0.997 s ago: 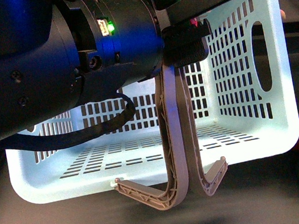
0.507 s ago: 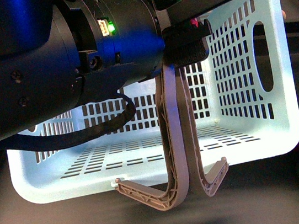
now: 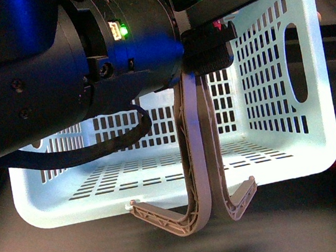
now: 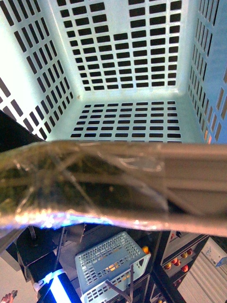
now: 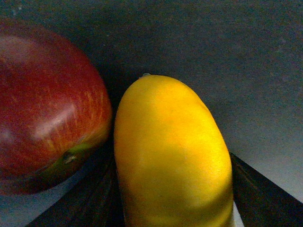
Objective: Pick mango with right arm and hold basket with left
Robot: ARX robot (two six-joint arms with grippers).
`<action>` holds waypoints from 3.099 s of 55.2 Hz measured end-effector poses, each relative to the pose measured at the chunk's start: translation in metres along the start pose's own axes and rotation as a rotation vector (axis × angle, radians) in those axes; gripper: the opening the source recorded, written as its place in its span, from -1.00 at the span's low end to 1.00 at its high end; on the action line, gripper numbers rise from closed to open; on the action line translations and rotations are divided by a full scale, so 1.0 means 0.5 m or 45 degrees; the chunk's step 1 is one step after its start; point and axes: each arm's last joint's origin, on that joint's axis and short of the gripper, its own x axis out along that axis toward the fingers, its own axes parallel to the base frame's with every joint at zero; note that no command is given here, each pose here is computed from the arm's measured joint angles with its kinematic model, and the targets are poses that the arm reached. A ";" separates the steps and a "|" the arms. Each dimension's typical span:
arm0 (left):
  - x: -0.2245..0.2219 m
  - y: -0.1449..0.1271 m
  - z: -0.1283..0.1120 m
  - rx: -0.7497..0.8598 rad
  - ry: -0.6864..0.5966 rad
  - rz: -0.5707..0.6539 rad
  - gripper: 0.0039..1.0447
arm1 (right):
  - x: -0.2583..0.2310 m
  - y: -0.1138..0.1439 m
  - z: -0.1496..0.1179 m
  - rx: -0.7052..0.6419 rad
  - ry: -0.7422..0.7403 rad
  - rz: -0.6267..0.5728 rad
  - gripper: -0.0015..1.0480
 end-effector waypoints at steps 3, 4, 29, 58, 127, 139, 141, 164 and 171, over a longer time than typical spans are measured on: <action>0.000 0.000 0.000 0.000 0.000 0.000 -0.89 | -0.002 -0.002 -0.002 0.003 0.004 0.001 0.13; 0.000 0.000 0.000 0.000 0.000 0.000 -0.89 | -0.003 -0.002 -0.002 0.004 0.004 0.001 0.12; 0.000 0.000 0.000 0.001 0.001 -0.001 -0.89 | -0.222 0.010 0.119 0.036 -0.166 0.462 0.03; 0.000 0.000 0.000 0.000 0.000 0.000 -0.89 | -0.534 0.239 0.280 -0.025 -0.515 1.060 0.02; 0.002 0.003 -0.006 -0.016 0.016 0.009 -0.89 | -0.667 0.198 0.194 0.061 -0.708 0.901 0.85; 0.002 0.003 -0.006 -0.014 0.017 0.008 -0.89 | -0.712 0.142 0.131 0.072 -0.779 0.777 0.85; 0.002 0.003 -0.006 -0.015 0.017 0.008 -0.89 | -0.722 0.135 0.117 0.073 -0.793 0.746 0.85; 0.002 0.003 -0.006 -0.013 0.016 0.009 -0.89 | -0.749 0.114 0.075 0.096 -0.836 0.603 0.84; 0.002 0.003 -0.006 -0.014 0.017 0.008 -0.89 | -0.746 0.108 0.063 -0.004 -1.092 0.405 0.46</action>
